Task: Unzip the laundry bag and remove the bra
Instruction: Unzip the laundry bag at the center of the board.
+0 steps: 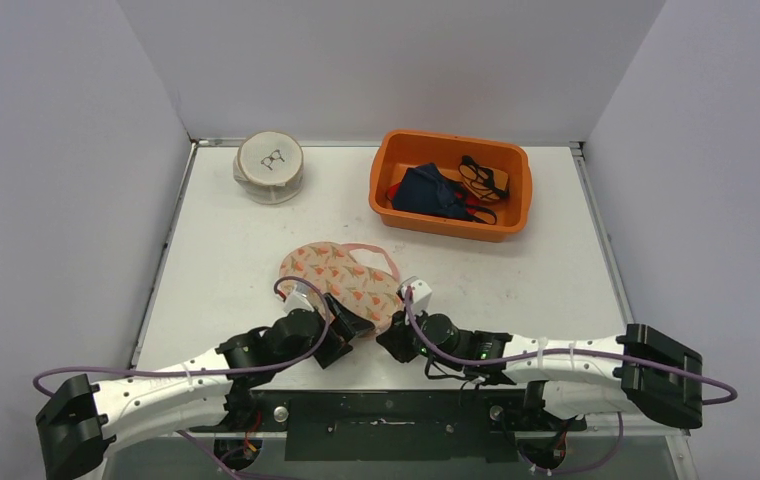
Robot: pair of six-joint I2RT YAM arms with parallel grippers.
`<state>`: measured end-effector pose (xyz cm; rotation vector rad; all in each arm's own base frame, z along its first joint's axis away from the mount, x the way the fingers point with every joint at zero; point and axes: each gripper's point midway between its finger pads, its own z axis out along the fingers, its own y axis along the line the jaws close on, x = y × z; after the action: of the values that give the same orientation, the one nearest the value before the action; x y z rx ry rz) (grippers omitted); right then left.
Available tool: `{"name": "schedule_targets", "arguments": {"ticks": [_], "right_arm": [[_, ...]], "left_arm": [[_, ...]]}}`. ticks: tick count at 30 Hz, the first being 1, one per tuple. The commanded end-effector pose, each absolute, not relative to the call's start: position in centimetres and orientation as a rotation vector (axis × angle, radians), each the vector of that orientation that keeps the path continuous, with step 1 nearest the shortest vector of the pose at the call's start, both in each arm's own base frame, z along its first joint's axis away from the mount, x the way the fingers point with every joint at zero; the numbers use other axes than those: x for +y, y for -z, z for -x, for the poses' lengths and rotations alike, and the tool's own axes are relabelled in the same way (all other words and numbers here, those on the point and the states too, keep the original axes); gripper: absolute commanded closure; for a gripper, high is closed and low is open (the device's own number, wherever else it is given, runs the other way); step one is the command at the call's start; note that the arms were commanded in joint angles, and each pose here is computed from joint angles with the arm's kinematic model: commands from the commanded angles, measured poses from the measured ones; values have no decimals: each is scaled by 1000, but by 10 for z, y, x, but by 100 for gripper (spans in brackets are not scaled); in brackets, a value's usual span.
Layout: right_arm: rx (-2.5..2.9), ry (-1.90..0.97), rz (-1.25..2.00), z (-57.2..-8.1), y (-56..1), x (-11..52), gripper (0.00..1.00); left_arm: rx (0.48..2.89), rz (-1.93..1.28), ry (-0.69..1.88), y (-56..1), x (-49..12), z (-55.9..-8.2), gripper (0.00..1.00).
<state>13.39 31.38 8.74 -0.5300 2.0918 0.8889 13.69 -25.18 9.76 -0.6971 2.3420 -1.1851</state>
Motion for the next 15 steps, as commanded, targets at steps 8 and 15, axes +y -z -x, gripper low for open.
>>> {"name": "schedule_targets", "arguments": {"ticks": [8, 15], "right_arm": [[1958, -998, 561, -123, -126, 350, 95], [1964, -985, 558, -122, -123, 347, 95]], "left_arm": [[2163, 932, 1192, -107, -245, -163, 38], [2132, 959, 1165, -103, -235, -165, 66]]}}
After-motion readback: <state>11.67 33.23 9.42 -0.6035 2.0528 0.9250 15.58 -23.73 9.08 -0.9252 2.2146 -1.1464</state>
